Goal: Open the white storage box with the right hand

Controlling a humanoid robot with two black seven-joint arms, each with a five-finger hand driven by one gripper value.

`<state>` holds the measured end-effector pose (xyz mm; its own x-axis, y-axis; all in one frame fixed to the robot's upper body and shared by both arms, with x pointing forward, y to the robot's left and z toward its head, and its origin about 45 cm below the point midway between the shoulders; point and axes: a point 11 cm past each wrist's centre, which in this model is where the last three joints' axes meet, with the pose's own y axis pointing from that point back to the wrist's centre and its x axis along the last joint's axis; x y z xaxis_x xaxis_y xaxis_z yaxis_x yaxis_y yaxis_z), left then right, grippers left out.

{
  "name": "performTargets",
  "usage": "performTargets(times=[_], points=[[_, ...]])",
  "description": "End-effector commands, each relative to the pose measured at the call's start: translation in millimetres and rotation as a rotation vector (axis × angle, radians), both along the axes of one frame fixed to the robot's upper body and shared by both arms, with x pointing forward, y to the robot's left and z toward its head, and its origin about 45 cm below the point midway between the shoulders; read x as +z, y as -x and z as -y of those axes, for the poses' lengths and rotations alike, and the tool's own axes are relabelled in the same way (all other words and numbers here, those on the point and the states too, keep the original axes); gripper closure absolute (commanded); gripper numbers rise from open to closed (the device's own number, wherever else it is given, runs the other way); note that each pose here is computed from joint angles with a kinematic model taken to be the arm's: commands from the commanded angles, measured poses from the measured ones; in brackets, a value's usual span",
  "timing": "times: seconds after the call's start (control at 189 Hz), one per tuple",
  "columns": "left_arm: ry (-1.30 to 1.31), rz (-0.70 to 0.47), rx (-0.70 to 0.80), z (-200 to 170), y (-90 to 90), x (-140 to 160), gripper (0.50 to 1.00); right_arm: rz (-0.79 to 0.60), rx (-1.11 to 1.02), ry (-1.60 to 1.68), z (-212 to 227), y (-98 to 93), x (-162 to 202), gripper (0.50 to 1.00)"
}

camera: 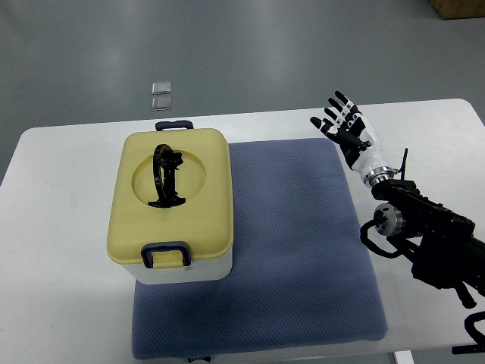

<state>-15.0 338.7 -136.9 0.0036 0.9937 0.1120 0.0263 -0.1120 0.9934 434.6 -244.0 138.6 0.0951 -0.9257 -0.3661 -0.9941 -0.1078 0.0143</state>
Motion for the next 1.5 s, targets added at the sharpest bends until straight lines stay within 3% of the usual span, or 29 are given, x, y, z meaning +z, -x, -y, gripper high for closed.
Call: performTargets(times=[0.0,1.497], points=[[0.001,0.0,-0.002,0.5,0.1,-0.1,0.5,0.0,0.0,0.0,0.3,0.0,0.1,0.57],[-0.009,-0.009,0.009,-1.7,5.5,0.2,0.5,0.014,0.008,0.002,5.6,-1.8,4.6,0.57]])
